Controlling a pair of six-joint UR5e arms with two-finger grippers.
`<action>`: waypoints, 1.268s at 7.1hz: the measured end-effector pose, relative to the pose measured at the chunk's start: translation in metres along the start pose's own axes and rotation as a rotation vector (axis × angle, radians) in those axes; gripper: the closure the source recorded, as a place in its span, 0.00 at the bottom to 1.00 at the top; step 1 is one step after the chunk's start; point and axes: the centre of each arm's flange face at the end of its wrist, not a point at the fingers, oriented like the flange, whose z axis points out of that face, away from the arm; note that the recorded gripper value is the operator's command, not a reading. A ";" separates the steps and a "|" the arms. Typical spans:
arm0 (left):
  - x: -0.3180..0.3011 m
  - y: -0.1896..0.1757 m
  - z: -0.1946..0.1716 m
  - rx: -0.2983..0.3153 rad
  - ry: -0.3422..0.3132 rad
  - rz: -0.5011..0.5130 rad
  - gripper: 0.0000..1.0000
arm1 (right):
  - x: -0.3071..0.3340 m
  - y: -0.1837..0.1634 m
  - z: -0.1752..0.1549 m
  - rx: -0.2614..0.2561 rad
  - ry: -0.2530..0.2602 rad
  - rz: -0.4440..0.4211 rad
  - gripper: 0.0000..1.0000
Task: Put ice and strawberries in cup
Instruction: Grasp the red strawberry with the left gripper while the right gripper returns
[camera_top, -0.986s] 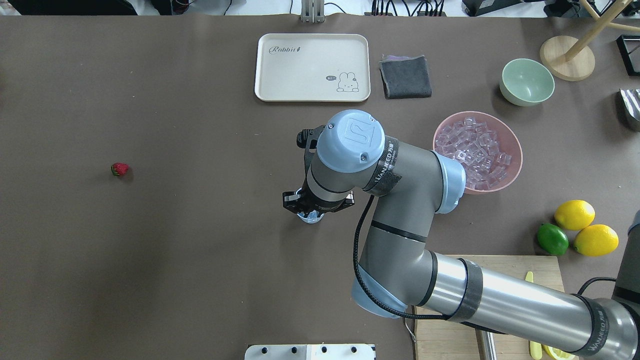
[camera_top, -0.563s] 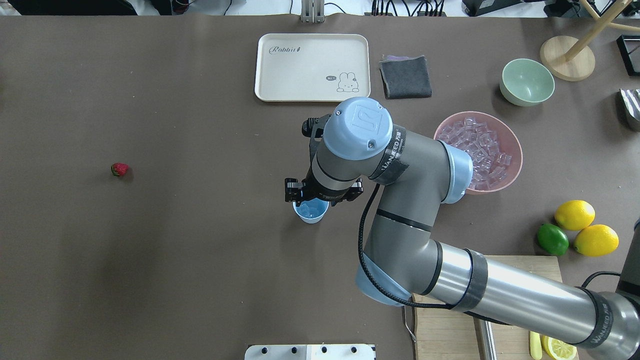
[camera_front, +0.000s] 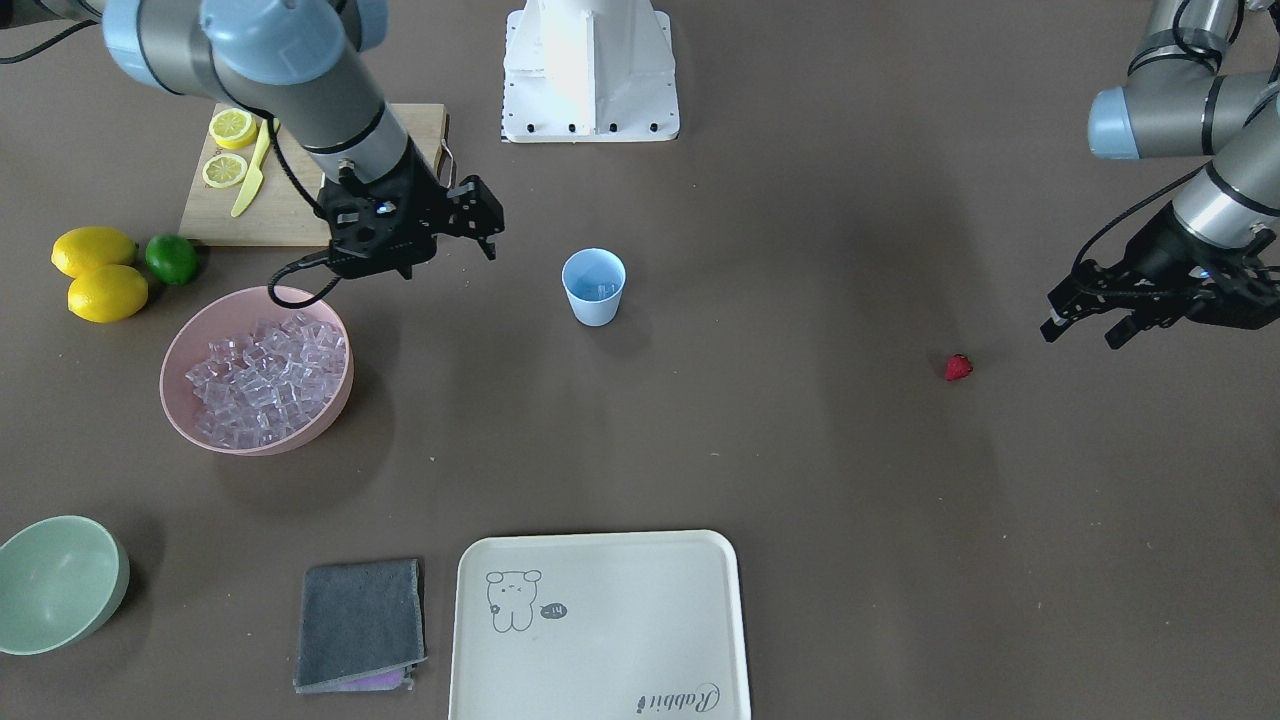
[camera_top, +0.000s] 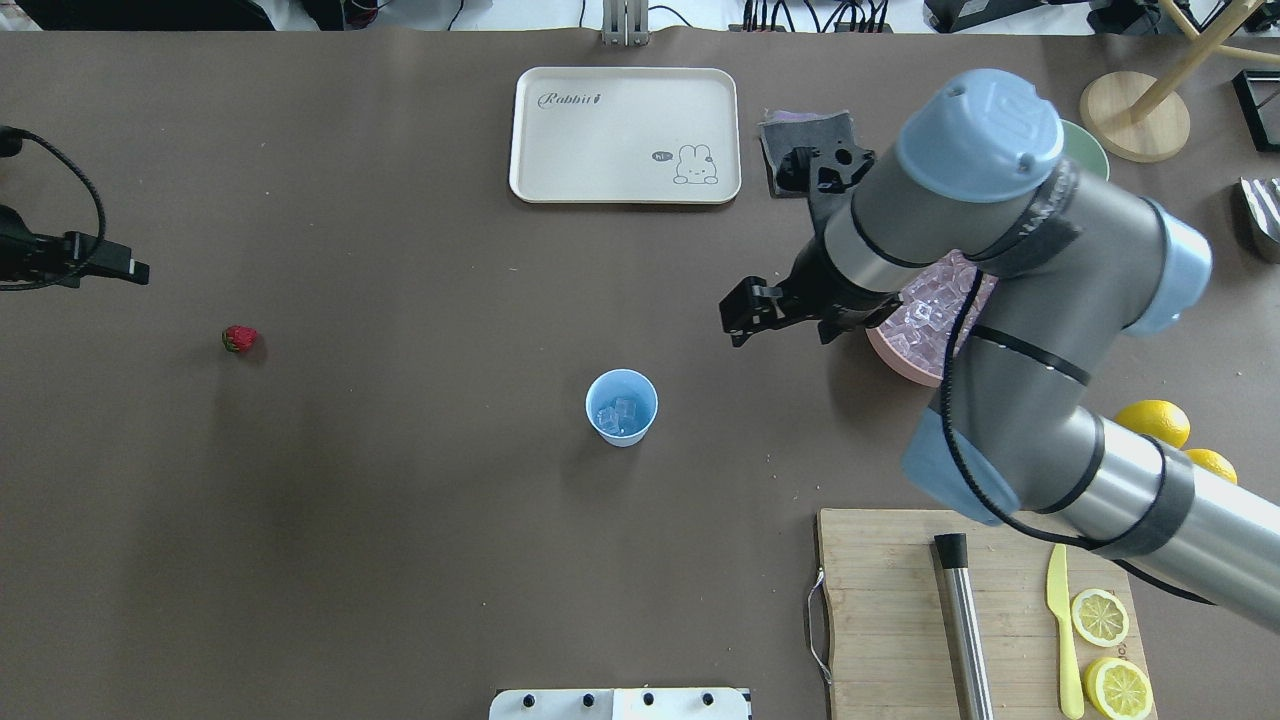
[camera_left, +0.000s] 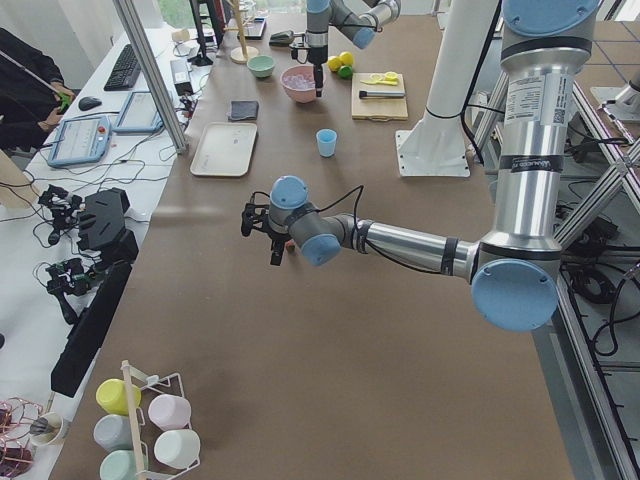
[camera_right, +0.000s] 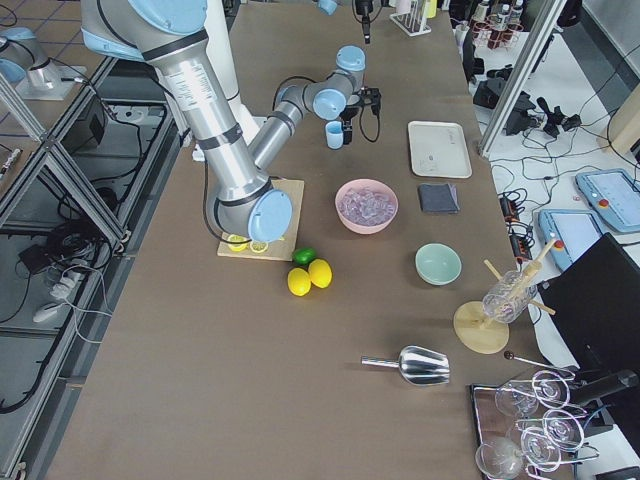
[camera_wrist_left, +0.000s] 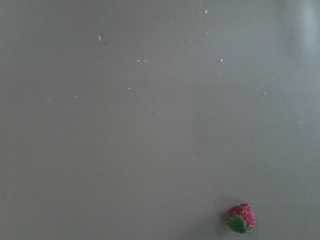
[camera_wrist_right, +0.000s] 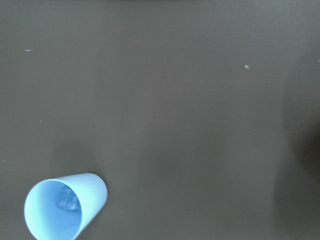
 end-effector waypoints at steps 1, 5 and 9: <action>0.019 0.004 0.020 0.000 -0.008 0.032 0.16 | 0.038 0.005 -0.012 0.002 0.015 -0.020 0.01; 0.060 0.014 0.094 0.008 -0.030 0.121 0.25 | 0.128 0.018 -0.040 0.006 0.067 -0.062 0.01; 0.058 0.024 0.102 -0.018 -0.016 0.137 0.33 | 0.138 0.019 -0.041 0.001 0.071 -0.063 0.01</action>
